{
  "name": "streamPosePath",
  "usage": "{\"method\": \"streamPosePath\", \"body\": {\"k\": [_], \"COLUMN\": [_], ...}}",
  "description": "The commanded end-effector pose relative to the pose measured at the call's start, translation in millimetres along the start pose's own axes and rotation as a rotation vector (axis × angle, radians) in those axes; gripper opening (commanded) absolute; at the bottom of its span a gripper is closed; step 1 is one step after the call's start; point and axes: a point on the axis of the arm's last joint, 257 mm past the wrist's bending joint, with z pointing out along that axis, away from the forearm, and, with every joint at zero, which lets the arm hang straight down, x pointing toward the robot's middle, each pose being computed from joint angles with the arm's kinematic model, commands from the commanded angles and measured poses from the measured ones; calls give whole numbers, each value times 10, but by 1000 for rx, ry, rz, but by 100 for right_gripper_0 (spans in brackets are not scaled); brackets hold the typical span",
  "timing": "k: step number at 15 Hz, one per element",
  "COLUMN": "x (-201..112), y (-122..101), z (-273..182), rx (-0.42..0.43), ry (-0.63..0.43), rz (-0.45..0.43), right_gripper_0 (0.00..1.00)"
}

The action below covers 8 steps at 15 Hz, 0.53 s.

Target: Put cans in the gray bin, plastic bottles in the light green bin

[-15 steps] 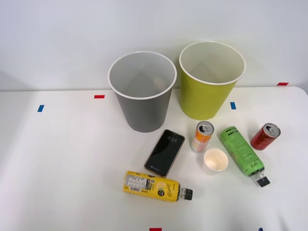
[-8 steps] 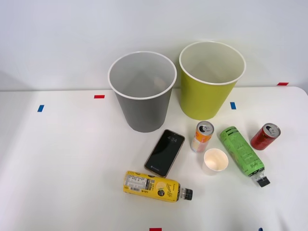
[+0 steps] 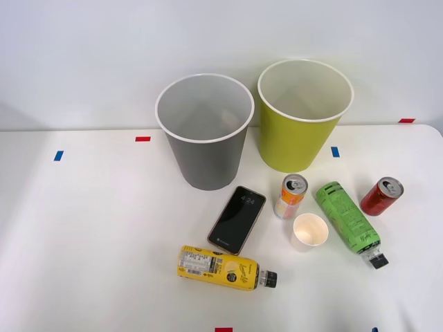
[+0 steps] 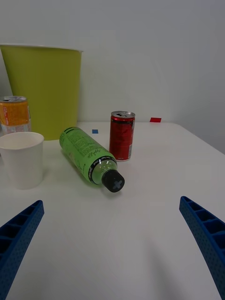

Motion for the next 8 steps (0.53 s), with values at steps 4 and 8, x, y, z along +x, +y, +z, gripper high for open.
{"method": "streamPosePath", "body": {"k": [4,8], "x": [0,0], "y": [0,0], "z": [0,0], "rx": [0,0], "ry": [0,0], "rz": [0,0], "right_gripper_0": [100,100]}}
